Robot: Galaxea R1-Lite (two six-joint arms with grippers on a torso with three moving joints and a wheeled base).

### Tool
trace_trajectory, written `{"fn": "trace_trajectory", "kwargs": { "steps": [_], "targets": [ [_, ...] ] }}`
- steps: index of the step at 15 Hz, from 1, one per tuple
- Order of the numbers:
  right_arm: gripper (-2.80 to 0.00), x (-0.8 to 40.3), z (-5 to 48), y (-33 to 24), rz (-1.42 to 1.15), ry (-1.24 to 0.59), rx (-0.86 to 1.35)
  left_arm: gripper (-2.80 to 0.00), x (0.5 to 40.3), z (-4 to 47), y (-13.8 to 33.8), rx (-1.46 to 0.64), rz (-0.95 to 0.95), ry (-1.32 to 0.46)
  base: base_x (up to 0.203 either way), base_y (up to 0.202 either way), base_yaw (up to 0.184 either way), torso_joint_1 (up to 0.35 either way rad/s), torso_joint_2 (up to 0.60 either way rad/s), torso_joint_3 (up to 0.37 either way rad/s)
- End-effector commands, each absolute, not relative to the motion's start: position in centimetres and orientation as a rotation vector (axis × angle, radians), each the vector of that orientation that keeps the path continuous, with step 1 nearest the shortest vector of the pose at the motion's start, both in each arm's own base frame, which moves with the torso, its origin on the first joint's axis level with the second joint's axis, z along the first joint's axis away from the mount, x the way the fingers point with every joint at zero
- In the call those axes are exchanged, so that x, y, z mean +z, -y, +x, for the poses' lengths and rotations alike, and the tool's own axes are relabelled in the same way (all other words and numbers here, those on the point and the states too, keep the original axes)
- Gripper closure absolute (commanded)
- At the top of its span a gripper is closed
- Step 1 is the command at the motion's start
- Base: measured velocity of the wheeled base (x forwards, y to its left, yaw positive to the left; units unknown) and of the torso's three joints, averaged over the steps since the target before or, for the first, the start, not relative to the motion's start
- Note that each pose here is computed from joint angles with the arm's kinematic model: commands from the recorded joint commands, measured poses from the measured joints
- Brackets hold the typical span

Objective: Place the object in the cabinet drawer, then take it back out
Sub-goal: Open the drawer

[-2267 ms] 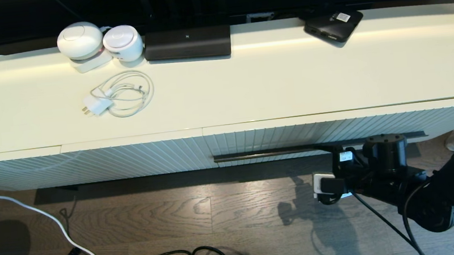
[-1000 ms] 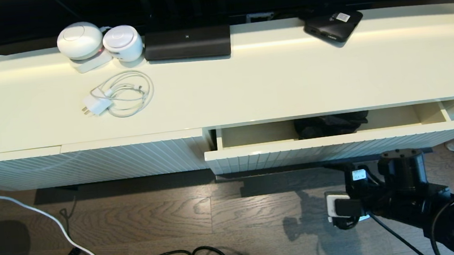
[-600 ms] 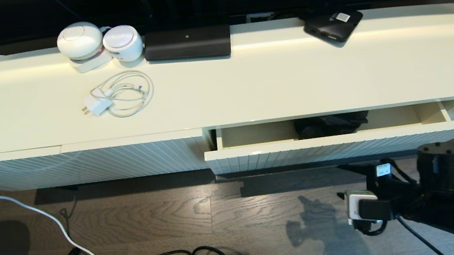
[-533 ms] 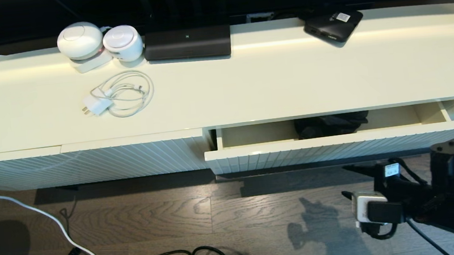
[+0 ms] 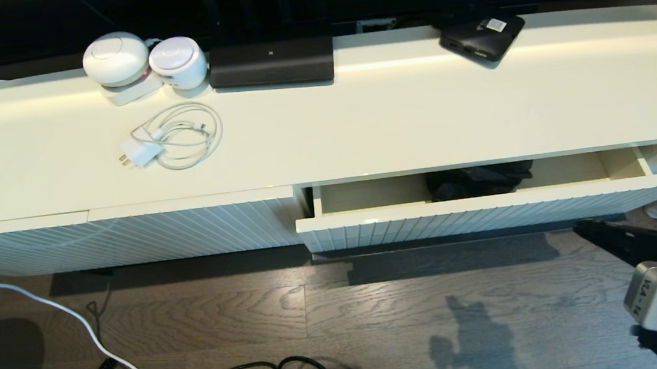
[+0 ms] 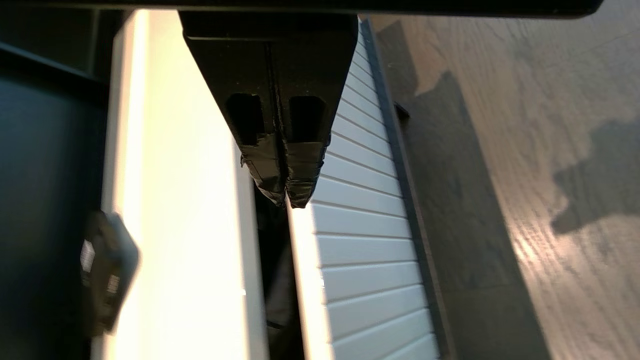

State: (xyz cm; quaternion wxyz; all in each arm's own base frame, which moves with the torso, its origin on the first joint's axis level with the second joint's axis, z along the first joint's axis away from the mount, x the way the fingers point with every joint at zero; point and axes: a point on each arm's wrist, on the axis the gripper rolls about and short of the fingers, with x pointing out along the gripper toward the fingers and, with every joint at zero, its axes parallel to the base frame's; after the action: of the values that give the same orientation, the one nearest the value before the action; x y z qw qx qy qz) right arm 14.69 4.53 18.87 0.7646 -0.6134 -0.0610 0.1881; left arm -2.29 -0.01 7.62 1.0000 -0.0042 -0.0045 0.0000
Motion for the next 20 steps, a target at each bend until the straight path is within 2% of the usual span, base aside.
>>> {"fn": "trace_trajectory", "kwargs": {
  "steps": [1,8,13,20],
  "targets": [
    [0.00,21.0,13.4,-4.1,-1.322,0.205,0.327,0.00,7.6,-2.3,0.0,0.000,-0.009,0.011,0.000,0.000,0.000,0.000,0.00,0.000],
    [0.00,20.8,18.2,-5.1,-1.309,-0.007,0.312,0.00,7.6,-2.3,0.0,0.000,-0.008,0.011,0.000,0.000,0.000,0.000,0.00,0.000],
    [0.00,21.1,20.6,-6.5,-1.174,-0.164,0.354,0.00,7.6,-2.3,0.0,0.000,-0.009,0.011,0.000,0.000,0.000,0.000,0.00,0.000],
    [0.00,20.9,22.7,-8.3,-1.172,-0.137,0.398,0.00,7.6,-2.3,0.0,0.000,-0.009,0.011,0.000,0.000,0.000,0.000,0.00,0.000]
  ]
}}
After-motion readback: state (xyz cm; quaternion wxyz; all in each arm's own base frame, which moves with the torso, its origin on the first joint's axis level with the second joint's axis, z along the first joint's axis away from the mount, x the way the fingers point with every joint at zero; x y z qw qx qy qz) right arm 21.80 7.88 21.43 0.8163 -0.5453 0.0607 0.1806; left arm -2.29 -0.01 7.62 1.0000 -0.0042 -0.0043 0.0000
